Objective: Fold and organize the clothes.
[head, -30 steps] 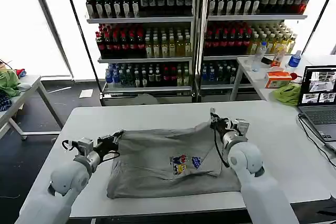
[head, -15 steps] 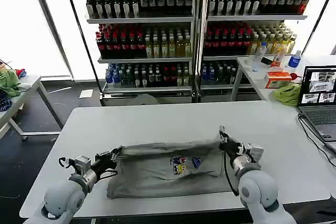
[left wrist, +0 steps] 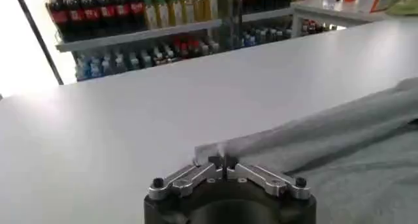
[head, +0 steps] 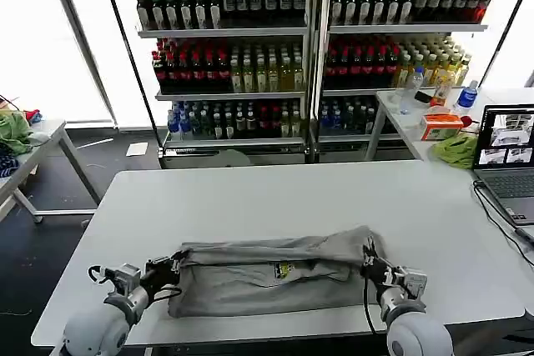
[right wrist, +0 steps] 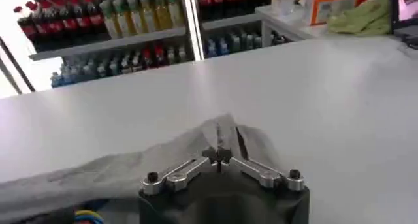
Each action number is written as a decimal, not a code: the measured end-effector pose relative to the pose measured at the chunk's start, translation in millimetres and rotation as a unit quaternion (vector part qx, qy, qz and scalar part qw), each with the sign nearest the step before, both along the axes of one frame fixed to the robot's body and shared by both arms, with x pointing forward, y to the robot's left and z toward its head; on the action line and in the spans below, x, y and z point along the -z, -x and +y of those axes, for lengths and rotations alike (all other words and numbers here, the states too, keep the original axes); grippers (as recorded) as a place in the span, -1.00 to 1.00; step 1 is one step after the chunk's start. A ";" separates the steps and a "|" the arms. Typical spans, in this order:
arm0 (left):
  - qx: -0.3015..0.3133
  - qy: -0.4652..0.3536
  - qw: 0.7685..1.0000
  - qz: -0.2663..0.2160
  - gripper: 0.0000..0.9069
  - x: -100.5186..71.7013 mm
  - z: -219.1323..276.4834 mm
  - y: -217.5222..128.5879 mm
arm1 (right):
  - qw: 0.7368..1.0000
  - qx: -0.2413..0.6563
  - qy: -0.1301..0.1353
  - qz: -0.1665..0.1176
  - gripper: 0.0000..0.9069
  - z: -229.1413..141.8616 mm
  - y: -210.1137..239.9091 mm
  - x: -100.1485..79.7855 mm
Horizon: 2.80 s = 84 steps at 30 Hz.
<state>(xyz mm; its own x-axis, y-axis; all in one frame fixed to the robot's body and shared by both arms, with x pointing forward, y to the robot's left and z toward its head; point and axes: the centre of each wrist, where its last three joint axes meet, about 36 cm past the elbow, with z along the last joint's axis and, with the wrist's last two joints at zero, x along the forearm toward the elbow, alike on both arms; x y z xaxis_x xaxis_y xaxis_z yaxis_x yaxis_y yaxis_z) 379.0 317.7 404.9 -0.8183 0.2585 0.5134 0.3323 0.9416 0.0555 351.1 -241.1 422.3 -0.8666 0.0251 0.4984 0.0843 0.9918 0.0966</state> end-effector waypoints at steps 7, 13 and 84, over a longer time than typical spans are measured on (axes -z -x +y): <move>-0.001 -0.006 1.000 -0.001 1.00 1.0 -2.5 3.2 | 1.000 0.008 0.017 0.018 -0.04 0.1 5.0 13.1; 0.001 -0.005 1.000 -0.003 1.00 0.9 -7.2 6.3 | 0.999 0.009 0.026 0.023 1.00 3.0 9.7 18.4; -0.077 0.080 0.994 0.011 -0.98 25.1 -39.2 42.3 | 0.994 0.008 0.015 -0.111 1.00 -2.4 21.6 -71.8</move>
